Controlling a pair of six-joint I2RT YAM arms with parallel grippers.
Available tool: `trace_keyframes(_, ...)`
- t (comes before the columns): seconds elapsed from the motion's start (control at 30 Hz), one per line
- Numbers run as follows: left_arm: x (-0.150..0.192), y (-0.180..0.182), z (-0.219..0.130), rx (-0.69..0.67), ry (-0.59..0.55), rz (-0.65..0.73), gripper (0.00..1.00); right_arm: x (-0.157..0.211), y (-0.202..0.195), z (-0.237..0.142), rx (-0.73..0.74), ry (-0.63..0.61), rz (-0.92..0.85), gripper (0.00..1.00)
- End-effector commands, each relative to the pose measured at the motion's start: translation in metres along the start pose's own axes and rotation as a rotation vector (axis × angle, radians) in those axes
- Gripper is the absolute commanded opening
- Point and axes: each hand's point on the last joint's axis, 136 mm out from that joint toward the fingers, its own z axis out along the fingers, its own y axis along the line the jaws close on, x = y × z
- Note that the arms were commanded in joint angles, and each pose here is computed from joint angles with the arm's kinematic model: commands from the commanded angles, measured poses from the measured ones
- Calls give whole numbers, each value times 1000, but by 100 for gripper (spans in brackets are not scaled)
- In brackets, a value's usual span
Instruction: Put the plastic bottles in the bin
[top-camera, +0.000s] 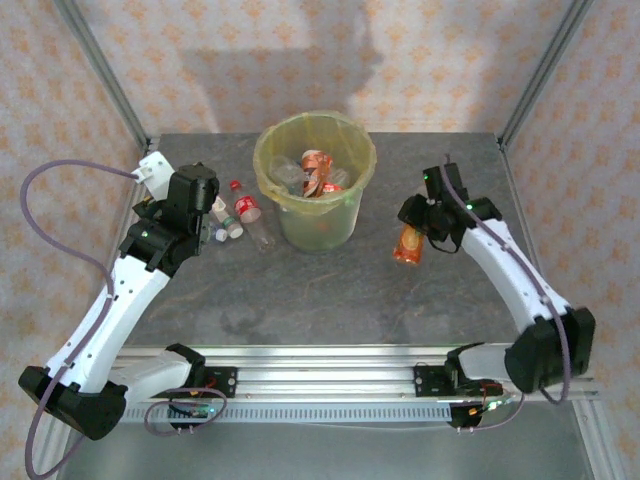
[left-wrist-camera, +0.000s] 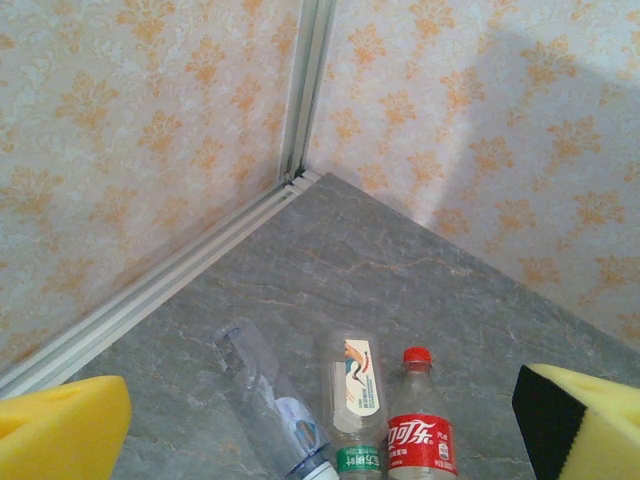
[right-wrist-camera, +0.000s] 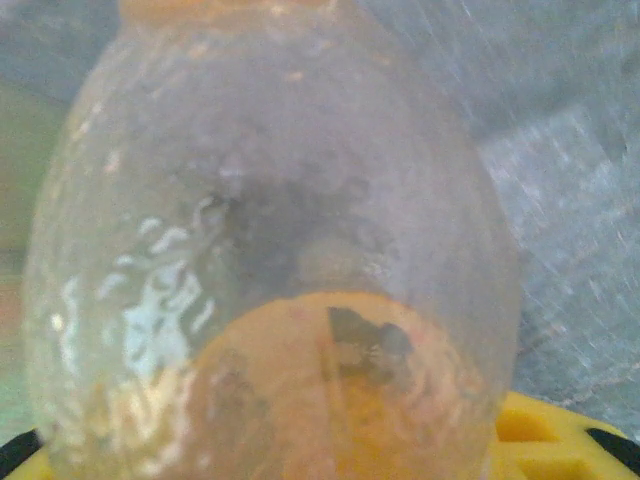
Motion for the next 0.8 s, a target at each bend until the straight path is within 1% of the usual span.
trace_keyframes(0.0,3,5,3,-22,4,-13,100,-20,16,-44,-59,-100,27,33)
trace_keyframes(0.2,7,2,4,-8,20,-17,100,-51,78,-98,-282,-223,-6,33)
trace_keyframes(0.3,7,2,4,-7,21,-20,100,-61,106,-111,-350,-253,-34,33)
trace_keyframes(0.57,5,5,2,-8,17,-20,100,-80,190,-129,-493,-304,-138,33)
trace_keyframes(0.67,5,7,1,-13,15,-19,100,-84,213,-125,-496,-315,-173,33)
trace_keyframes(0.77,5,8,1,-16,13,-17,100,-89,227,-112,-469,-319,-186,33)
